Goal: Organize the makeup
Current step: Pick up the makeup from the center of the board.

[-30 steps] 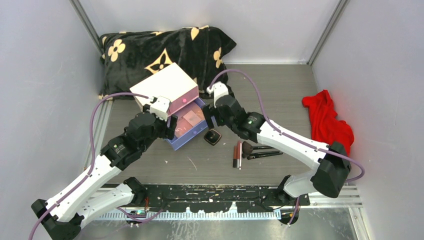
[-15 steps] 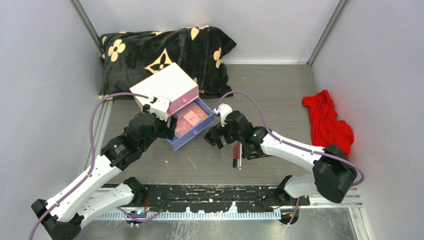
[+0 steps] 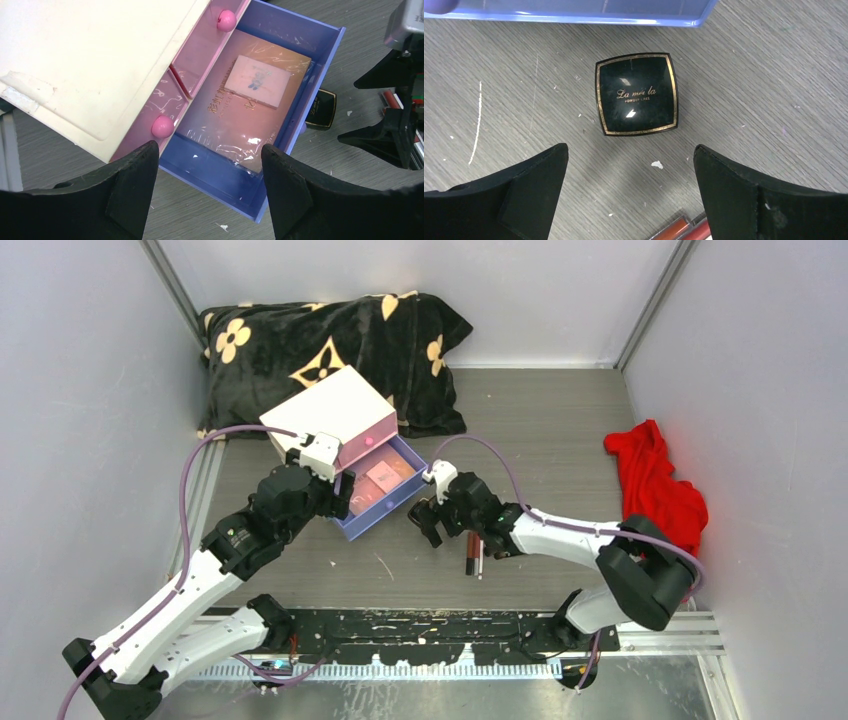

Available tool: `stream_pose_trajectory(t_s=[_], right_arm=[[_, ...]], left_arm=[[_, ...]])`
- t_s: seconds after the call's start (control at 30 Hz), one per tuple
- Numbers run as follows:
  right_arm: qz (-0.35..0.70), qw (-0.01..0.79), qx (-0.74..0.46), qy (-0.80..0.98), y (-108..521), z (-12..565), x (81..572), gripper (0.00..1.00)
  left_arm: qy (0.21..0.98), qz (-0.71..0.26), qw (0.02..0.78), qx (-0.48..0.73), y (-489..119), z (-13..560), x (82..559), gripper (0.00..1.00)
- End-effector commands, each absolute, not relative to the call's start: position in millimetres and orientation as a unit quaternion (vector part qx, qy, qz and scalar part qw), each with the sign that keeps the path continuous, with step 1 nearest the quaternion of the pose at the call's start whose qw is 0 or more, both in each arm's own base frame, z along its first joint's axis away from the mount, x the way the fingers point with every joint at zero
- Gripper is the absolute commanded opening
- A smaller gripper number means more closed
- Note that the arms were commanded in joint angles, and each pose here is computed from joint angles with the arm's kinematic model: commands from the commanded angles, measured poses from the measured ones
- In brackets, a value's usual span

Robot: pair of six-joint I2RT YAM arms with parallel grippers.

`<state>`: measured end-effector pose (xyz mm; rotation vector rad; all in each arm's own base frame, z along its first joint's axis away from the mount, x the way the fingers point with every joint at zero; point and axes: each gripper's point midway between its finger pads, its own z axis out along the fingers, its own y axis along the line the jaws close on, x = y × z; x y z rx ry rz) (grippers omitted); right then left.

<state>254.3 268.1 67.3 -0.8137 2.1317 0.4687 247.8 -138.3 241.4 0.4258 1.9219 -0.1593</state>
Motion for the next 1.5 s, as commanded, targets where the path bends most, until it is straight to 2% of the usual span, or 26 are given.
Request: stream_pose_trajectory(t_s=[0.0,0.8,0.83,0.87,0.93,1.0,1.03,1.27,1.47], right_arm=[[0.202,0.438,-0.315,0.817,282,80,273,1.0],[0.185,0.408,-0.324,0.833,292,24,288,1.0],[0.188,0.404,-0.327,0.834,293,22,286,0.95],[0.191,0.4,-0.33,0.833,293,21,284,0.84],[0.193,0.393,-0.333,0.835,293,21,282,0.54],[0.191,0.393,-0.33,0.837,290,23,280,0.15],[0.189,0.393,-0.328,0.838,287,23,278,0.03],[0.196,0.394,-0.319,0.839,266,62,254,0.01],[0.188,0.435,-0.328,0.817,258,144,239,0.01]], left_arm=[[0.794,-0.08,0.579,0.167,-140,262,252,0.75],[0.798,-0.076,0.572,0.173,-144,257,256,0.75],[0.798,-0.076,0.572,0.173,-144,257,256,0.75],[0.799,-0.075,0.571,0.173,-143,257,256,0.75],[0.8,-0.075,0.571,0.172,-143,256,256,0.75],[0.8,-0.074,0.571,0.172,-142,256,255,0.75],[0.8,-0.073,0.57,0.172,-142,255,255,0.75],[0.802,-0.072,0.569,0.168,-141,252,255,0.75],[0.801,-0.071,0.571,0.167,-141,253,256,0.75]])
